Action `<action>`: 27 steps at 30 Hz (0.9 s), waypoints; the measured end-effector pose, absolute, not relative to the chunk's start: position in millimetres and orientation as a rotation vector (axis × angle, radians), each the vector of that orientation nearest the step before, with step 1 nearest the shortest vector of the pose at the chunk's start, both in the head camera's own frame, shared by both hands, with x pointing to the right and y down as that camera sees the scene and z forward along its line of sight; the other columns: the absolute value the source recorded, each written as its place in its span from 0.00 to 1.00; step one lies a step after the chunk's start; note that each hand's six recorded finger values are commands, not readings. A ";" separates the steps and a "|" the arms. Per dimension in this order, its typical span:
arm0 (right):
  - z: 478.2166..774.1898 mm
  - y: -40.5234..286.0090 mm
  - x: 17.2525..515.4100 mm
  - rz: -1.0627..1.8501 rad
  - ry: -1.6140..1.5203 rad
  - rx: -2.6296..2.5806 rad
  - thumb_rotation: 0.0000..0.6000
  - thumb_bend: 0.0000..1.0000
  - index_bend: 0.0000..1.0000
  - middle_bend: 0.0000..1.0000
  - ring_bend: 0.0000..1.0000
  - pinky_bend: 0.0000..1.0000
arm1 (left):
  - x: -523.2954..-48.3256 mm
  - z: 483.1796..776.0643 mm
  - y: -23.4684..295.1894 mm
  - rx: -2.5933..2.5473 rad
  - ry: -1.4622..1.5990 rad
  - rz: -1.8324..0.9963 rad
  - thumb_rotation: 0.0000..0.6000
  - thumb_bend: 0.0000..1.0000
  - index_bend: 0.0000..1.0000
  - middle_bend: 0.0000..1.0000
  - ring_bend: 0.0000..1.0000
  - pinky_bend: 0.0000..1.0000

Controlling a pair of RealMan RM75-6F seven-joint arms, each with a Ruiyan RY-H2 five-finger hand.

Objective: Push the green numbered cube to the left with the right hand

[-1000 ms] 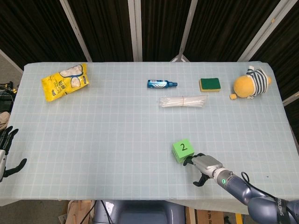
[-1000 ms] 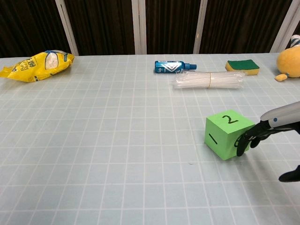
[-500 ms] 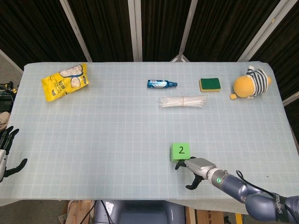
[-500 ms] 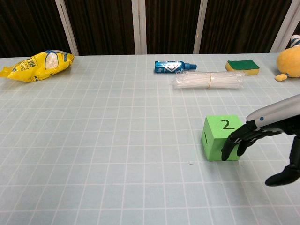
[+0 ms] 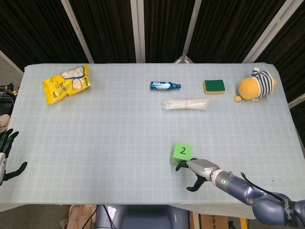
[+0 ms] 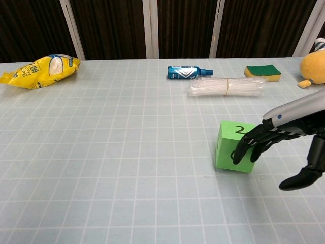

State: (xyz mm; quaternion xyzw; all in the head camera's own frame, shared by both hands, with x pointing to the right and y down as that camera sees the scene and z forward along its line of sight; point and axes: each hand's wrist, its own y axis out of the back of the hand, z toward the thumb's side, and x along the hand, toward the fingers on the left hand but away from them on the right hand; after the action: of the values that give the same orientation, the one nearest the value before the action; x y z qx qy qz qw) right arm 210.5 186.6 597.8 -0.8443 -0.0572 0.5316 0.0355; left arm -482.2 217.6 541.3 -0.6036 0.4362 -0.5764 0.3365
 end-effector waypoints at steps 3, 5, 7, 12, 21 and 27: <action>594.0 184.0 224.6 1.667 -0.188 -2.555 1.00 0.33 0.23 0.20 0.21 0.06 | -482.2 541.5 217.6 -1.573 1.136 -1.504 1.00 0.34 0.03 0.00 0.00 0.00; 590.9 183.1 233.8 1.691 -0.201 -2.535 1.00 0.33 0.23 0.21 0.23 0.06 | -481.6 541.8 217.9 -1.574 1.133 -1.504 1.00 0.34 0.03 0.00 0.00 0.00; 586.9 183.6 244.5 1.722 -0.206 -2.516 1.00 0.33 0.23 0.22 0.23 0.06 | -480.8 542.1 218.4 -1.575 1.129 -1.505 1.00 0.34 0.03 0.00 0.00 0.00; 576.8 192.8 271.9 1.805 -0.151 -2.469 1.00 0.33 0.24 0.22 0.23 0.05 | -477.8 543.3 219.8 -1.574 1.116 -1.504 1.00 0.34 0.03 0.00 0.00 0.00; 565.3 173.7 324.2 1.862 -0.373 -2.291 1.00 0.33 0.22 0.19 0.17 0.01 | -475.1 542.9 221.3 -1.578 1.112 -1.495 1.00 0.34 0.03 0.00 0.00 0.00; 552.5 137.8 363.5 1.754 -0.780 -2.001 1.00 0.33 0.16 0.15 0.14 0.00 | -476.4 542.5 221.0 -1.574 1.119 -1.495 1.00 0.34 0.03 0.00 0.00 0.00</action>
State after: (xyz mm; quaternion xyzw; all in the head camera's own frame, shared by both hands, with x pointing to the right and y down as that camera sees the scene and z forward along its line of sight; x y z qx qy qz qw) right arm 363.5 137.8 552.5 -0.7094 -0.2766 0.6218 0.1833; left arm -476.4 221.0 542.5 -0.6053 0.4304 -0.5753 0.3426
